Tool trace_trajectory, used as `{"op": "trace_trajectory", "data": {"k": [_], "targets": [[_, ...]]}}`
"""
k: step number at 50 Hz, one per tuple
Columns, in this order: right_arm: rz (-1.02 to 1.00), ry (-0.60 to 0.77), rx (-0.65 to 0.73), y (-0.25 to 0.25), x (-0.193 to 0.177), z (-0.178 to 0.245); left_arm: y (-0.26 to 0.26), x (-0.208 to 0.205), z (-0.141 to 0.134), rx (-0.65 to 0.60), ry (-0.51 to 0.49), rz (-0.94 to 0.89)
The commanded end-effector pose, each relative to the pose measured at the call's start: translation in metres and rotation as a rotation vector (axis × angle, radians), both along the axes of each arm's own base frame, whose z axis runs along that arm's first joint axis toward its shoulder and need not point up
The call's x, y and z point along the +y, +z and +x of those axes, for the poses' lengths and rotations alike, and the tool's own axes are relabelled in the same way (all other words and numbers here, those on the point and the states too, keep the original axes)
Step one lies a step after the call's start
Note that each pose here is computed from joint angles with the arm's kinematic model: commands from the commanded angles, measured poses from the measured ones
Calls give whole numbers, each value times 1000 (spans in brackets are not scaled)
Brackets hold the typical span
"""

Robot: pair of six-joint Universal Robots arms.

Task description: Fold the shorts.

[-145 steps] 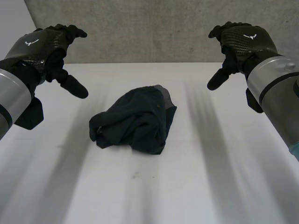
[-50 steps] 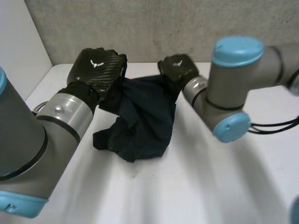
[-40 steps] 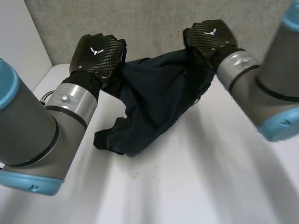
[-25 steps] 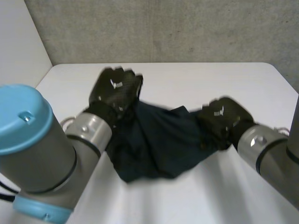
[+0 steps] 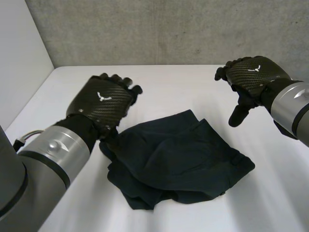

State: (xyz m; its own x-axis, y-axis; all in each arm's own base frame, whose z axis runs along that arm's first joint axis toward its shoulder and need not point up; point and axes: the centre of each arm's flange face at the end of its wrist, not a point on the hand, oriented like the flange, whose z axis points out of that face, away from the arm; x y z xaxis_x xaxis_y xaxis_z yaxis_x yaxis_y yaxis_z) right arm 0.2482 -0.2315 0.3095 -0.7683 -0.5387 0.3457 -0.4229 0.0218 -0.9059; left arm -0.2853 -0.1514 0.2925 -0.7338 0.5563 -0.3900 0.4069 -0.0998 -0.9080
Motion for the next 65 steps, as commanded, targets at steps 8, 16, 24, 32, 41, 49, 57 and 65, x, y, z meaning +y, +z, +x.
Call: {"op": "trace_trajectory", "data": {"k": [8,16,24,32,41,49,57,65], "targets": [[138,193,191,-53,-28,16,-65,-53,13,8,146,348],[135,279,301,-91,-40,24,-90,-54,14,2,179,440],[124,317,372,-119,-48,27,-115,-57,16,81,227,576],[95,310,369,-146,-60,31,-128,-64,7,112,192,625],[12,293,346,-157,-79,39,-111,-94,-5,180,175,503],[-85,262,230,-119,-95,58,-58,-132,-10,226,155,291],[-49,154,47,-77,-96,52,-54,-126,-11,206,139,279],[205,103,0,-65,-61,35,-57,-107,0,179,168,303]]}}
